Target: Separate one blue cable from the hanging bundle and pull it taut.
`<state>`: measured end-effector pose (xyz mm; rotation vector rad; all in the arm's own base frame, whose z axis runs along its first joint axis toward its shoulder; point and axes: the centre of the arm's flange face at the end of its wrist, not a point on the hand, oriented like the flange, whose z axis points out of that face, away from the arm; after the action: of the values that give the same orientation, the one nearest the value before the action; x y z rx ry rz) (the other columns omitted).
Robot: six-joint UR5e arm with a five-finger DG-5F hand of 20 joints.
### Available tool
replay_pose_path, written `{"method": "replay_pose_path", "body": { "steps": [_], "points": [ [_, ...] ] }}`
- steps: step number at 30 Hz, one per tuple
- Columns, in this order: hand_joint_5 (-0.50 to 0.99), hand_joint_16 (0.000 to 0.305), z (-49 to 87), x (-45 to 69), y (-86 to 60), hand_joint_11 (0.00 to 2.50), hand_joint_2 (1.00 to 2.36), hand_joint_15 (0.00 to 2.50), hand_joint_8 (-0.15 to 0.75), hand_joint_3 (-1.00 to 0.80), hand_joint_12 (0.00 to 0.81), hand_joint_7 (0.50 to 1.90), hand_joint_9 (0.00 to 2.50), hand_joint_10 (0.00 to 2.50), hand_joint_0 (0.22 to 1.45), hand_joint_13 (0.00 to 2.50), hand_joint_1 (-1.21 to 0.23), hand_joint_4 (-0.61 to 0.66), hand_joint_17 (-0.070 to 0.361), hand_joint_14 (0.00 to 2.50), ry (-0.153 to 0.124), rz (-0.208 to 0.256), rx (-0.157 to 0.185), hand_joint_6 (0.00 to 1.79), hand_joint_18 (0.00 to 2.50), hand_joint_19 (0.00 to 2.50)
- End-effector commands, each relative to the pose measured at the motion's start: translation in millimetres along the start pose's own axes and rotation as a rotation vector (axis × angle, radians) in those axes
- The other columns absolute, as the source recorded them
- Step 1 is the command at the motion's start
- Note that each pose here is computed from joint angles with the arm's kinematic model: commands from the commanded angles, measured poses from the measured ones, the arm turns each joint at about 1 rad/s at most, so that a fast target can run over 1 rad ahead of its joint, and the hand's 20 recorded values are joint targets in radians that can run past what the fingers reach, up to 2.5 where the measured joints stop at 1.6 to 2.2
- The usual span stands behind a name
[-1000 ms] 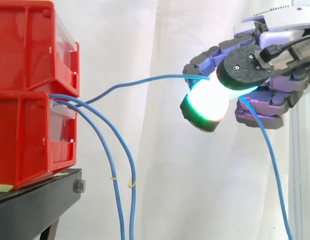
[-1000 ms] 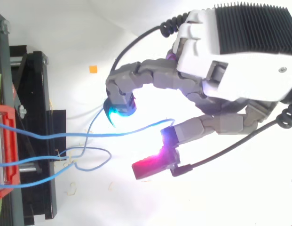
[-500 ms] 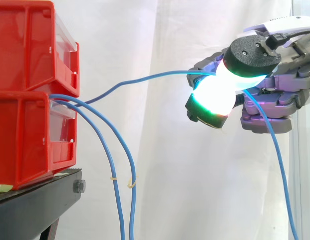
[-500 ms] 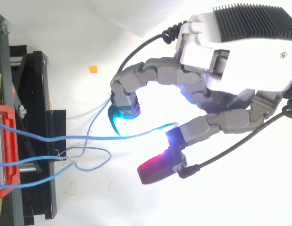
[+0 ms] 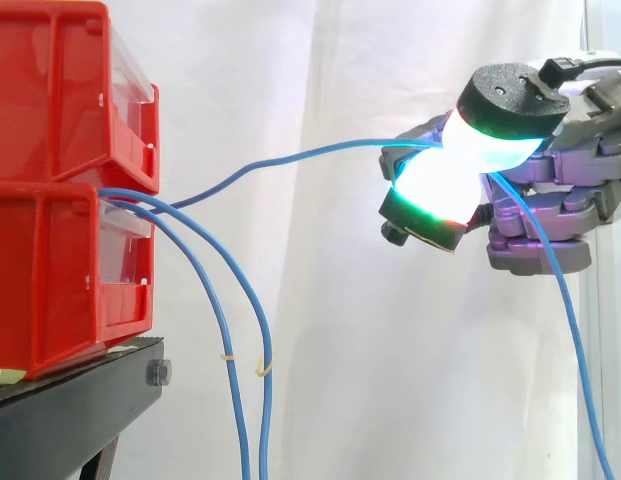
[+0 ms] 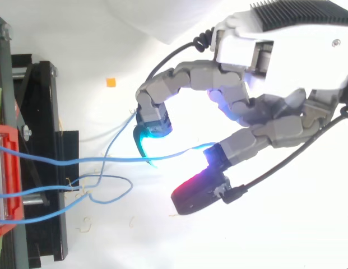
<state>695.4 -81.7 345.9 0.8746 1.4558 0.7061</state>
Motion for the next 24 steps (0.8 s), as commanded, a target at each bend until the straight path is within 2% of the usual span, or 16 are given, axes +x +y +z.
{"method": "replay_pose_path", "body": {
  "steps": [1, 4, 7, 8, 9, 24],
  "points": [
    [0.1, 0.034, -1.1, -1.3, -5.9, 2.43, 1.02, 1.36, 0.164, -0.29, 0.285, 1.27, 2.36, 0.01, 0.74, 1.42, -0.74, 0.21, 0.077, 1.16, 0.015, 0.029, -0.002, 0.51, 1.17, 1.43],
    [0.1, 0.034, -2.6, -1.2, -13.4, 2.43, 1.02, 1.36, 0.163, -0.29, 0.285, 1.27, 2.36, 0.01, 0.74, 1.42, -0.75, 0.21, 0.077, 1.16, 0.017, 0.052, 0.002, 0.51, 1.17, 1.43],
    [0.1, 0.034, -2.3, 0.6, -18.4, 2.43, 1.02, 1.36, 0.162, -0.29, 0.282, 1.26, 2.36, 0.01, 0.74, 1.42, -0.74, 0.2, 0.077, 1.16, 0.009, 0.106, -0.009, 0.51, 1.17, 1.44],
    [0.1, 0.034, -0.9, 1.0, -18.3, 2.43, 1.02, 1.37, 0.153, -0.29, 0.285, 1.27, 2.36, 0.01, 0.74, 1.42, -0.74, 0.21, 0.077, 1.16, 0.004, 0.162, -0.024, 0.51, 1.17, 1.44],
    [0.1, 0.034, -0.9, 1.1, -18.2, 2.44, 1.02, 1.36, 0.154, -0.29, 0.285, 1.27, 2.36, 0.01, 0.74, 1.42, -0.74, 0.21, 0.077, 1.17, 0.005, 0.178, -0.025, 0.51, 1.17, 1.42],
    [0.1, 0.035, -1.3, 0.8, -19.3, 2.44, 1.02, 1.37, 0.163, -0.3, 0.284, 1.26, 2.36, 0.01, 0.74, 1.42, -0.74, 0.2, 0.078, 1.16, 0.007, 0.164, -0.024, 0.51, 1.17, 1.43]
  ]
}}
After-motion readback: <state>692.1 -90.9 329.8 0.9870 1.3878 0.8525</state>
